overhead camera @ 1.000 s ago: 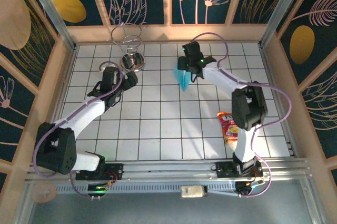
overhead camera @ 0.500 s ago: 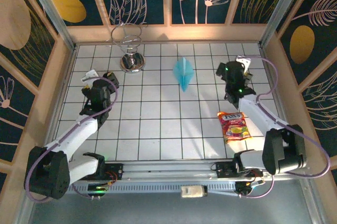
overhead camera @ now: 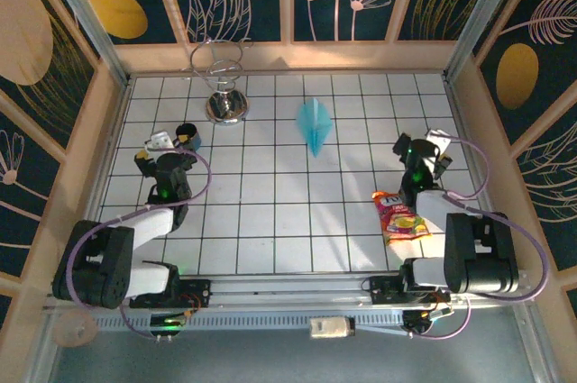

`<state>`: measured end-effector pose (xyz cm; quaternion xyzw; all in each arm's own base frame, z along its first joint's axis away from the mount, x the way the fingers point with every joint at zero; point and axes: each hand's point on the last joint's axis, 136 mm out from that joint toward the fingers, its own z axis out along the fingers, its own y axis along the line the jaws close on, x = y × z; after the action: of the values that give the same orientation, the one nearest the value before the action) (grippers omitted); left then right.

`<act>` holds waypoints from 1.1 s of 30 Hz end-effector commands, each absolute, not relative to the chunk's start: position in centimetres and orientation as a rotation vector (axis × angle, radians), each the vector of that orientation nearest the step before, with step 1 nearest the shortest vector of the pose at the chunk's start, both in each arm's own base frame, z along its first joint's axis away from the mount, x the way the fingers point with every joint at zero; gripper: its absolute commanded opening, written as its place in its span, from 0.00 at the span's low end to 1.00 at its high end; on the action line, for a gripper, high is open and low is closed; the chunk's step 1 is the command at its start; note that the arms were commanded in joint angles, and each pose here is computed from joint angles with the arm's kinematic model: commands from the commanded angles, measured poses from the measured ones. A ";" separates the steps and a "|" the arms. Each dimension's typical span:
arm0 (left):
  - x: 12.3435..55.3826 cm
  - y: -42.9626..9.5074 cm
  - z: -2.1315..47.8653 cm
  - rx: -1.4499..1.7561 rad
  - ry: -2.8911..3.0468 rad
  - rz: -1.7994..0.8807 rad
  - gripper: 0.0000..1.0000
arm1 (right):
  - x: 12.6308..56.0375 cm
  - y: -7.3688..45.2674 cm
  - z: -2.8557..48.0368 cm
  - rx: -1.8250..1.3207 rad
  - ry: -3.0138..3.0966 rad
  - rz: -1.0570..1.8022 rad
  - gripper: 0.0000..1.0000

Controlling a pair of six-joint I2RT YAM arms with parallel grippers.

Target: Fold a paper plane with a square sheet of paper (pick it up from the middle)

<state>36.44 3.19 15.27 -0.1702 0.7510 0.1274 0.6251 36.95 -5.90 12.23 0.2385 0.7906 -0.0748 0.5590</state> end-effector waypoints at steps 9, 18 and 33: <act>38.0 2.3 14.9 -0.212 1.690 0.060 0.99 | 37.5 -2.7 14.2 0.248 1.688 -0.055 0.99; 37.4 2.6 14.3 -0.190 1.628 0.005 0.99 | 37.2 -2.4 13.1 0.214 1.648 -0.022 0.99; 36.0 3.0 14.6 -0.210 1.567 0.022 0.99 | 37.2 -2.4 12.9 0.207 1.648 -0.014 0.99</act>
<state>36.69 3.01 13.18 -0.0984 0.7304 0.0125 0.6758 37.18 -2.16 12.06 0.0975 0.7448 0.0008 0.6602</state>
